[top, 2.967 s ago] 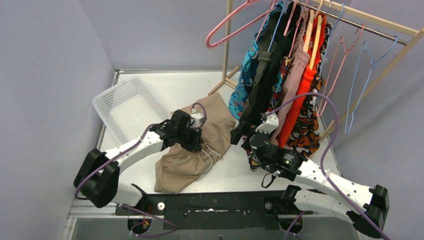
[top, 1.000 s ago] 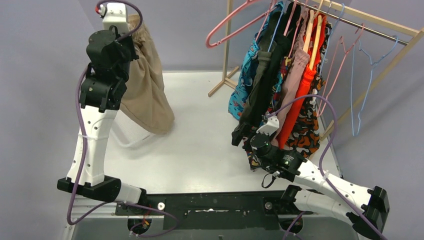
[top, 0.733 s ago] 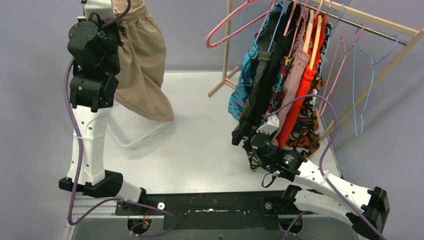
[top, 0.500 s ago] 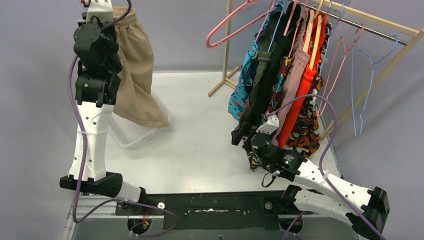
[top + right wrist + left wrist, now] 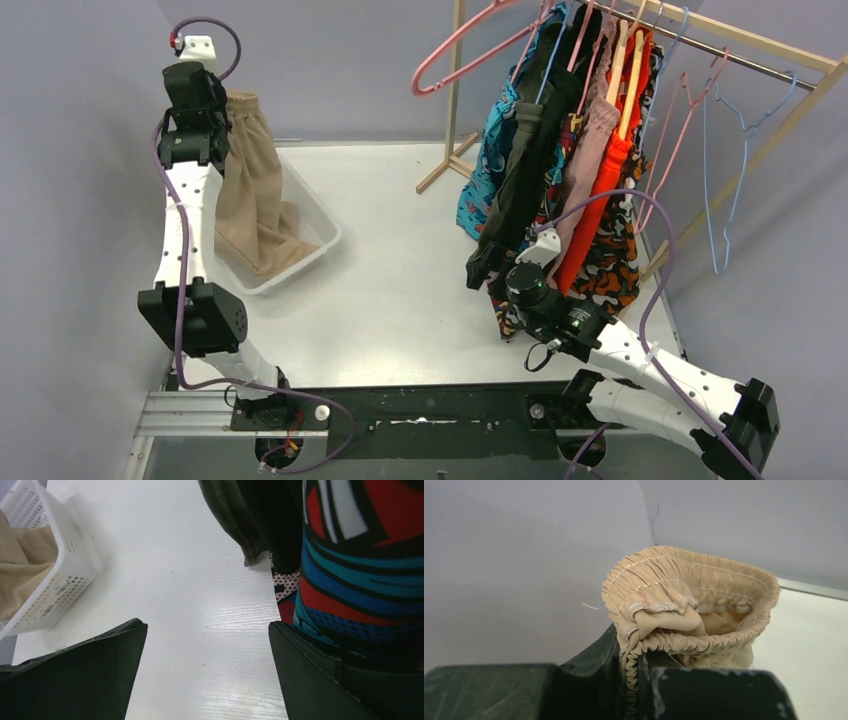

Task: Remove the shorts from the hanger
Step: Place the shorts in the basket.

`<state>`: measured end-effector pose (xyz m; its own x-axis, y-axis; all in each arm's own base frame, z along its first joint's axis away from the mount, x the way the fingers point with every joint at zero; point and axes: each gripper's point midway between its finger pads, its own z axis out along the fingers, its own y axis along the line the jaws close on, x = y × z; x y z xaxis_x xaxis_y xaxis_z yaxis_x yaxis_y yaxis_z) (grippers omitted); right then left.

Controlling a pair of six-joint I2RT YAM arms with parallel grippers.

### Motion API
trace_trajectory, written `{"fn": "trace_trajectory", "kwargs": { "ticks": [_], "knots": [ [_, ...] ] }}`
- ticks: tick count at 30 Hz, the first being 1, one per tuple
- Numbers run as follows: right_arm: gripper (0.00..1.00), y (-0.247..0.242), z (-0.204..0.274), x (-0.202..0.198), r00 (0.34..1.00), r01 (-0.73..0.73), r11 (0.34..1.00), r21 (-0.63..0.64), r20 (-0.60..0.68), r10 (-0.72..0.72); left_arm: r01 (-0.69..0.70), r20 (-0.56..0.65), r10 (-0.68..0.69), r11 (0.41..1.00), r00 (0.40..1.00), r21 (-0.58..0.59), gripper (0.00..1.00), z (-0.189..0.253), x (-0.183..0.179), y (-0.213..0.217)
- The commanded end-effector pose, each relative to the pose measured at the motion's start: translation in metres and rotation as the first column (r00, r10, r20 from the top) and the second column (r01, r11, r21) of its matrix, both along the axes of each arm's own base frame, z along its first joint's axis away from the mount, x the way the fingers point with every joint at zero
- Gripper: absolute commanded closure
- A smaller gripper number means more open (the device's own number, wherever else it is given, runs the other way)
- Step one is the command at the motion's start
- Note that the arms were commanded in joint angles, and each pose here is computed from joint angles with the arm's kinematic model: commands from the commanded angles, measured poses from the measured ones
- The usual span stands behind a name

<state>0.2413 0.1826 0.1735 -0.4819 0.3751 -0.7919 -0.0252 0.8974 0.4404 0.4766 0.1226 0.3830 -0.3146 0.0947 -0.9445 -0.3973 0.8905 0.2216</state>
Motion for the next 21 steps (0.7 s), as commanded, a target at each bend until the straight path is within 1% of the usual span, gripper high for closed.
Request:
{"fn": "trace_trajectory", "kwargs": {
  "ticks": [1, 2, 3, 5, 7, 10, 11, 12, 17, 20, 21],
  "knots": [
    [0.02, -0.001, 0.017, 0.005, 0.999, 0.002, 1.000, 0.025, 0.042, -0.003, 0.030, 0.326, -0.030, 1.000, 0.945, 0.003, 1.00, 0.121, -0.004, 0.006],
    [0.02, -0.002, 0.017, 0.005, 0.999, 0.005, 1.000, 0.023, 0.043, -0.006, 0.036, 0.359, -0.040, 0.999, 0.932, 0.019, 1.00, 0.138, -0.005, 0.008],
    [0.02, -0.003, 0.016, 0.006, 0.999, 0.009, 1.000, 0.019, 0.043, -0.010, 0.049, 0.365, -0.058, 0.998, 0.929, 0.036, 1.00, 0.144, -0.003, 0.007],
    [0.02, -0.004, 0.015, 0.007, 0.999, 0.013, 1.000, 0.018, 0.047, -0.014, 0.080, 0.339, -0.082, 0.997, 0.937, 0.021, 1.00, 0.129, 0.004, 0.003],
    [0.02, -0.004, 0.014, 0.007, 0.999, 0.014, 1.000, 0.022, 0.046, -0.015, 0.078, 0.261, -0.066, 0.996, 0.963, -0.033, 1.00, 0.089, 0.012, 0.003],
    [0.02, -0.003, 0.014, 0.007, 0.999, 0.012, 1.000, 0.027, 0.039, -0.013, 0.006, 0.139, 0.008, 0.995, 0.990, -0.098, 1.00, 0.019, 0.014, 0.012],
    [0.02, -0.003, 0.014, 0.006, 0.999, 0.010, 1.000, 0.028, 0.037, -0.011, -0.046, 0.111, 0.059, 0.992, 0.992, -0.115, 1.00, -0.001, 0.011, 0.019],
    [0.02, -0.003, 0.014, 0.006, 0.999, 0.006, 1.000, 0.029, 0.035, -0.007, -0.069, 0.084, 0.080, 0.989, 0.993, -0.129, 1.00, -0.020, 0.010, 0.021],
    [0.02, -0.006, 0.012, 0.004, 1.000, 0.008, 1.000, 0.017, 0.027, -0.009, -0.095, -0.028, 0.091, 0.979, 0.995, -0.182, 1.00, -0.094, 0.018, 0.023],
    [0.02, -0.007, 0.012, 0.004, 1.000, 0.010, 1.000, 0.019, 0.026, -0.011, -0.157, -0.149, 0.124, 0.960, 0.981, -0.230, 1.00, -0.137, 0.021, 0.031],
    [0.02, -0.007, 0.012, 0.004, 1.000, 0.013, 1.000, 0.019, 0.025, -0.014, -0.163, -0.172, 0.123, 0.957, 0.977, -0.241, 1.00, -0.149, 0.023, 0.032]
  ]
}}
